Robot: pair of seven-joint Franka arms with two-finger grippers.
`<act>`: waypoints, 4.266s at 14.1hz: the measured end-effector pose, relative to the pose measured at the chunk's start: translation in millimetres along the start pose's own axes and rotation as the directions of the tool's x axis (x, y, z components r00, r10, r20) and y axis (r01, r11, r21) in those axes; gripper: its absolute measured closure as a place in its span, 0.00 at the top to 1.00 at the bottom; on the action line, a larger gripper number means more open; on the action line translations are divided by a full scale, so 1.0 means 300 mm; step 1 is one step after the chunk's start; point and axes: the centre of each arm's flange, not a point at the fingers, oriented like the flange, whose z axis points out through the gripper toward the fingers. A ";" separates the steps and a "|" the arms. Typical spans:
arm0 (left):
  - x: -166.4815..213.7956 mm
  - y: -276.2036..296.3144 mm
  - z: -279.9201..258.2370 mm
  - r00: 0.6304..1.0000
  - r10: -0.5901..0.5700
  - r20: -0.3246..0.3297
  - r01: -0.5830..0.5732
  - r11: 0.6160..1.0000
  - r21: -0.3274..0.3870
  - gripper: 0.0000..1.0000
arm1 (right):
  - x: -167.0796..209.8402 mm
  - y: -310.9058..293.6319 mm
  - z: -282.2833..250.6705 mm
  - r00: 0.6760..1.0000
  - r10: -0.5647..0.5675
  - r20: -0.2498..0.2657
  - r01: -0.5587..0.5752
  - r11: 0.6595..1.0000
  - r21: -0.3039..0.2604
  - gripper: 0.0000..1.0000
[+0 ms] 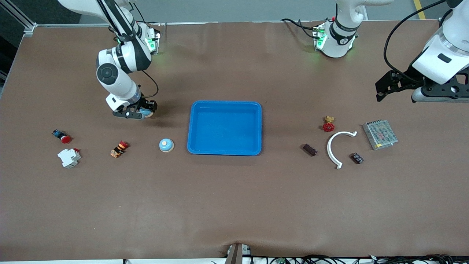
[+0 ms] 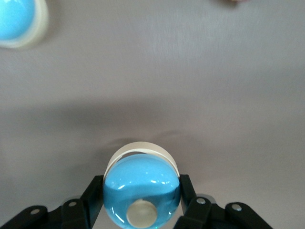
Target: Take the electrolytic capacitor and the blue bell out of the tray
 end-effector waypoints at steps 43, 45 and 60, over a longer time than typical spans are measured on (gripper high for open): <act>0.009 -0.031 0.013 1.000 -0.018 0.007 0.018 1.000 0.001 1.00 | 0.444 -0.337 -0.052 0.979 0.200 0.021 -0.200 0.980 -0.010 1.00; 0.010 -0.035 0.013 1.000 -0.020 0.007 0.020 1.000 0.002 1.00 | 0.413 -0.402 -0.027 0.978 0.206 0.019 -0.205 0.979 -0.014 1.00; 0.008 -0.035 0.020 1.000 -0.020 0.014 0.020 1.000 0.003 1.00 | 0.443 -0.399 0.120 0.976 0.218 -0.020 -0.218 0.976 0.014 0.67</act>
